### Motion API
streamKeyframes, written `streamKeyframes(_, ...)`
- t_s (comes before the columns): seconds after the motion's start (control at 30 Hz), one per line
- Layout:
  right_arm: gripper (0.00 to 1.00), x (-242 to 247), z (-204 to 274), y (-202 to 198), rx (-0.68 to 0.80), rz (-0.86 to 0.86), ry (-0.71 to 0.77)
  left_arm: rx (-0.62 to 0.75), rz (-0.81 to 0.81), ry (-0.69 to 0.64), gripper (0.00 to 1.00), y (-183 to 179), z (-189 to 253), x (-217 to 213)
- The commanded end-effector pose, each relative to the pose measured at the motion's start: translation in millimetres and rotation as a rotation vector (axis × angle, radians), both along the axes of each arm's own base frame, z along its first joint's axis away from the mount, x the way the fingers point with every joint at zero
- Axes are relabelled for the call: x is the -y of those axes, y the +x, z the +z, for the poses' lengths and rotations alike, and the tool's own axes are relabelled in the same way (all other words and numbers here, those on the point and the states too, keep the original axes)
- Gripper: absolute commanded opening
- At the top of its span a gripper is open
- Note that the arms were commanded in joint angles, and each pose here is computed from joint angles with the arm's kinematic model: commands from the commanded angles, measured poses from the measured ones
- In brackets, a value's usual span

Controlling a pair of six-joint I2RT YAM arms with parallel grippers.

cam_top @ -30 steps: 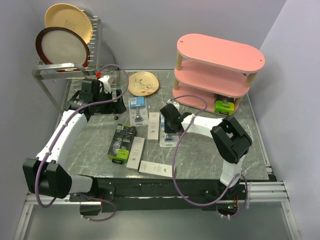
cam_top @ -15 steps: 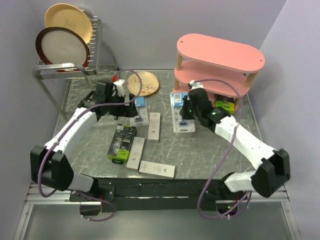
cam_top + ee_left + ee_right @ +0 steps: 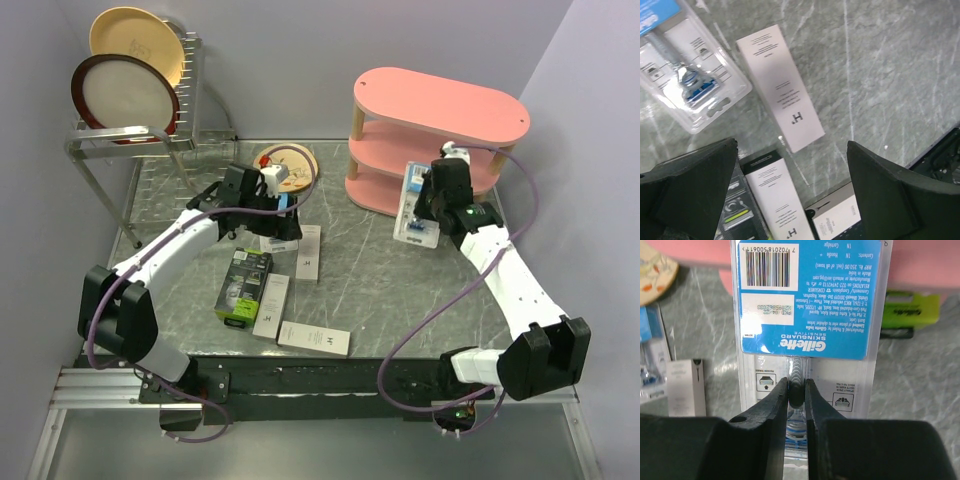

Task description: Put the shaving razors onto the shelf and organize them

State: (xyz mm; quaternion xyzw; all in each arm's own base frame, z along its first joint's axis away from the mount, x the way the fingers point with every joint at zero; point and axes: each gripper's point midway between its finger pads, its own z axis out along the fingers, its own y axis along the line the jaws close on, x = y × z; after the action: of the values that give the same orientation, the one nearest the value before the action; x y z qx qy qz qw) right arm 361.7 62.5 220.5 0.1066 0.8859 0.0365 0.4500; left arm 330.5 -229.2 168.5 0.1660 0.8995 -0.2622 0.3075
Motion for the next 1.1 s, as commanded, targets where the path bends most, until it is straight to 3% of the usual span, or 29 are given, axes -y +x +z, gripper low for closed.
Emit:
streamKeyframes(0.0, 0.0, 18.6, 45.4, 26.0, 0.143, -0.047, -0.041, 0.035, -0.047, -0.063, 0.96, -0.1, 14.0, 22.6)
streamKeyframes(0.43, 0.0, 69.2, 57.8, 62.5, 0.259, -0.167, -0.164, 0.021, -0.072, -0.083, 0.96, -7.2, 13.0, 33.6)
streamKeyframes(0.57, 0.0, 68.7, 66.1, 67.2, 0.374, -0.145, -0.176, 0.009, -0.085, -0.087, 0.96, -11.8, 10.2, 37.6)
streamKeyframes(1.07, 0.0, 94.1, 50.2, 80.6, 0.407, -0.227, -0.213, -0.031, -0.178, -0.104, 0.96, -26.7, 3.0, 66.6)
